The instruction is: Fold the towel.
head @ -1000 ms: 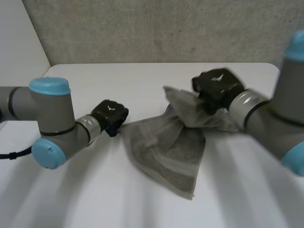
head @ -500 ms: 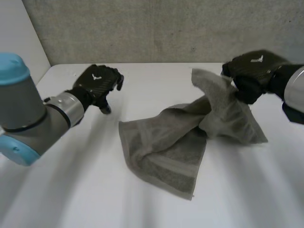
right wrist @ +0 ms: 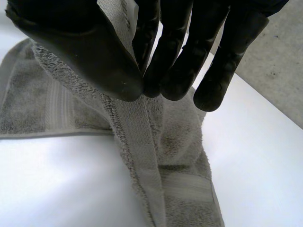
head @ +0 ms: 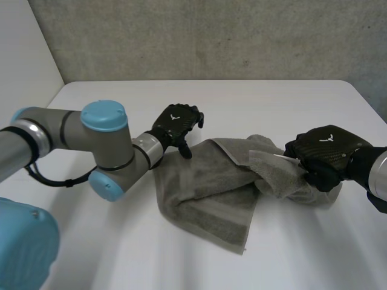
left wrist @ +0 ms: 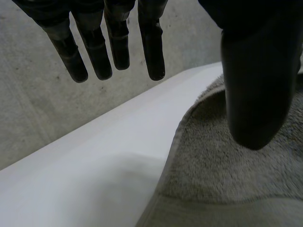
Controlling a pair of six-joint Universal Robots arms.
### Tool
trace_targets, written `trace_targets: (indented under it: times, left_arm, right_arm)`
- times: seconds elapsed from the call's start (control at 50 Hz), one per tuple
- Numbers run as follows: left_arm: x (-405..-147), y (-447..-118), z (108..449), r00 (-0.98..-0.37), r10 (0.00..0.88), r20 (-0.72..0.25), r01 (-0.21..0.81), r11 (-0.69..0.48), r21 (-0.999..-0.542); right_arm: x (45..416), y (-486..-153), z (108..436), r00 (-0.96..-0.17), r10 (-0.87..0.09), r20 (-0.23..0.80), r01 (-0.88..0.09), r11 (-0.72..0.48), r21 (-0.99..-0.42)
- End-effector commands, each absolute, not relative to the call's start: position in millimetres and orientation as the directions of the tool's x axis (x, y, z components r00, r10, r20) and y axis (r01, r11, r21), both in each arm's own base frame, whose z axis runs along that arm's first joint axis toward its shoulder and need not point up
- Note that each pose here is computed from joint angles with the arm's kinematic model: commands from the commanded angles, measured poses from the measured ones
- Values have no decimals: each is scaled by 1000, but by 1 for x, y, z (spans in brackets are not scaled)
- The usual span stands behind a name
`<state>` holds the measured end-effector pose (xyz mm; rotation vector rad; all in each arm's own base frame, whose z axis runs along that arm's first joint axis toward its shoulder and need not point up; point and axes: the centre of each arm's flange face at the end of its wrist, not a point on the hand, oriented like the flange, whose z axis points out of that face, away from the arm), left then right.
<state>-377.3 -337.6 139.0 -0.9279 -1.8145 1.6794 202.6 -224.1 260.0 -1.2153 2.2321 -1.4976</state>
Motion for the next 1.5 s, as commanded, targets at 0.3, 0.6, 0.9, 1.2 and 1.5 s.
trace_targets:
  times: [0.3, 0.6, 0.9, 1.2, 1.5]
  left_arm:
    - [-433, -347, 109, -580, 807, -111, 64, -91, -994]
    - [-444, -331, 108, -487, 867, -101, 67, -79, -995]
    - [-433, -328, 172, -460, 880, -117, 51, -105, -993]
    - [-327, -310, 339, -649, 733, -202, -27, -287, -957]
    - [-259, -282, 325, -738, 644, -204, 30, -270, -962]
  right_arm:
    - [197, -225, 248, -660, -713, 236, -494, 176, -851]
    - [196, -226, 245, -664, -709, 238, -492, 175, -853]
    - [198, -229, 254, -681, -696, 228, -460, 164, -873]
    - [193, -251, 388, -836, -549, -17, 42, -33, -999]
    - [185, -296, 328, -828, -553, -91, 37, 107, -994]
